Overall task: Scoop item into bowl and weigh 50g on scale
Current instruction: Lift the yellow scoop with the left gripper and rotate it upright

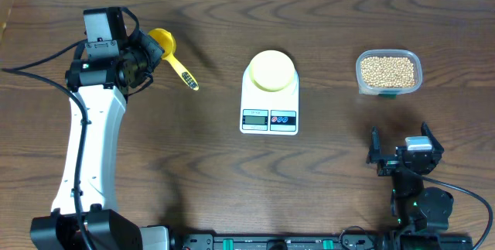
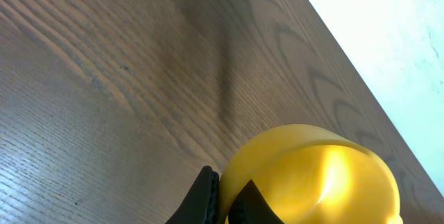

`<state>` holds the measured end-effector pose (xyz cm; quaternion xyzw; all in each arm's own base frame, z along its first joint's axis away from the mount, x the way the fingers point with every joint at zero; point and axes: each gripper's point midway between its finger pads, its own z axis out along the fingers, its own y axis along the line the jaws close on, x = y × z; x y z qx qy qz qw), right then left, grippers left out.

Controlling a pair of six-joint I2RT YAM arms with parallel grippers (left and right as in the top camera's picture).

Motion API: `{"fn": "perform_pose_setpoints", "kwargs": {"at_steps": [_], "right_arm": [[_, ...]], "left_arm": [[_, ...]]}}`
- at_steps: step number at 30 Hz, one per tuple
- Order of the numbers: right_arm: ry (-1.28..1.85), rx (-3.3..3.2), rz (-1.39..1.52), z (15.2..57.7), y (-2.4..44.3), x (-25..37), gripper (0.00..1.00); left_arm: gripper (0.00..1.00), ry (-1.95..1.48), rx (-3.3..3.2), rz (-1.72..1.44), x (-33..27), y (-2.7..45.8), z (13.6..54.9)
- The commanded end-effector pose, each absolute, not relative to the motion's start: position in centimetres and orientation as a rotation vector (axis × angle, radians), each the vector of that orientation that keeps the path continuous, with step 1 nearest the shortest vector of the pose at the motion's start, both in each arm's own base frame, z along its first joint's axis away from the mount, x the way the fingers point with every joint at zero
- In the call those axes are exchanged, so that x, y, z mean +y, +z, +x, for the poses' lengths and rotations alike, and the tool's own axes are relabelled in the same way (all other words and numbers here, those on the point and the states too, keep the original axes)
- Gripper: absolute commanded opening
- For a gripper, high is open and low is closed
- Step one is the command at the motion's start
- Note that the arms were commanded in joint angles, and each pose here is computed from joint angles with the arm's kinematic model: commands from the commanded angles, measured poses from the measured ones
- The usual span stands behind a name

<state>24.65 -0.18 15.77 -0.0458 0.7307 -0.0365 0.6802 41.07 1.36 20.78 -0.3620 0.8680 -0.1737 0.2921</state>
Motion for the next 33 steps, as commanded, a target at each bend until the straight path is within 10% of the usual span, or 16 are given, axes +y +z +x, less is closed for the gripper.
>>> {"fn": "perform_pose_setpoints", "kwargs": {"at_steps": [1, 33], "right_arm": [[-0.064, 1.638, -0.104, 24.6, 15.8, 0.1, 0.99], [-0.064, 1.638, -0.104, 24.6, 15.8, 0.1, 0.99]], "left_arm": [[0.07, -0.455, 2.300, -0.969, 1.5, 21.2, 41.1], [0.07, -0.683, 2.294, -1.292, -2.9, 20.4, 39.7]]}}
